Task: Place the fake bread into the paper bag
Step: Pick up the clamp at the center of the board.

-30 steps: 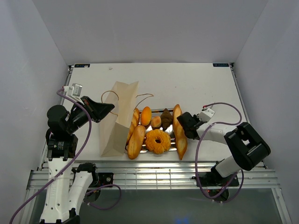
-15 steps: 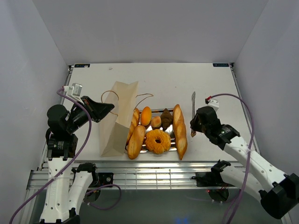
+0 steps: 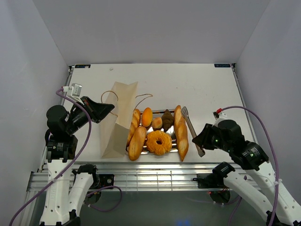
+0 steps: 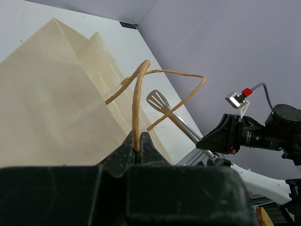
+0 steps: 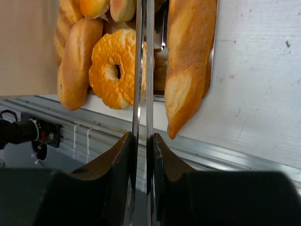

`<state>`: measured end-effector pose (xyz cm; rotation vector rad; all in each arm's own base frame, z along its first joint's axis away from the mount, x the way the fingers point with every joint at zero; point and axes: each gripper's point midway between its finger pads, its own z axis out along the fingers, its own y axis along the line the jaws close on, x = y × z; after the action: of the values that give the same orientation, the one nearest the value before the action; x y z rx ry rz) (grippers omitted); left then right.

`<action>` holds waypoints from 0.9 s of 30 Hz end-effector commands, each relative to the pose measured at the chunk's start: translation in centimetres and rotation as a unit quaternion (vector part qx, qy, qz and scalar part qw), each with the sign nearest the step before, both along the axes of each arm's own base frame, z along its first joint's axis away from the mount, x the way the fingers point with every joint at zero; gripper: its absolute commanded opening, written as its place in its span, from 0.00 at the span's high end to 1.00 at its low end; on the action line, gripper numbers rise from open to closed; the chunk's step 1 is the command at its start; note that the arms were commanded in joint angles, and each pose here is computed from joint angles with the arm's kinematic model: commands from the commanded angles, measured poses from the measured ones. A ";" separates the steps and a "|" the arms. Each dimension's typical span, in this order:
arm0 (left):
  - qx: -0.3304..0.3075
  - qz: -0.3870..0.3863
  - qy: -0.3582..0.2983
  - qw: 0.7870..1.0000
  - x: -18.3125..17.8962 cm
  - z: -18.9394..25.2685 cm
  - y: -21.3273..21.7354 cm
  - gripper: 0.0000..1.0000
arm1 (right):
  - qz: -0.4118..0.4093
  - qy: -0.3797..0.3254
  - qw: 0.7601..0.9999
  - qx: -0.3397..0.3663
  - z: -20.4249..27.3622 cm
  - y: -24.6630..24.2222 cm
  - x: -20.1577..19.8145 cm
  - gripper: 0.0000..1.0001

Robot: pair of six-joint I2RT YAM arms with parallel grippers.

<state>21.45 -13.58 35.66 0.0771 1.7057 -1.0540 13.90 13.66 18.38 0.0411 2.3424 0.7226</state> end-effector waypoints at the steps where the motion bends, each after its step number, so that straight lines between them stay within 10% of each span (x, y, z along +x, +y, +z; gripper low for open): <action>1: 0.004 0.006 -0.011 1.000 -0.2 0.8 0.2 1.00 | 0.016 0.032 0.999 0.037 1.2 0.2 -2.6 0.73; 27: 0.003 0.004 -0.009 1.000 -0.1 0.5 0.1 1.00 | -0.036 0.057 0.998 0.004 3.2 -3.1 -4.9 0.58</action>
<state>21.55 -13.46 35.68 0.0694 1.7036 -1.0461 8.31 11.46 19.19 0.1259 2.5083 0.7421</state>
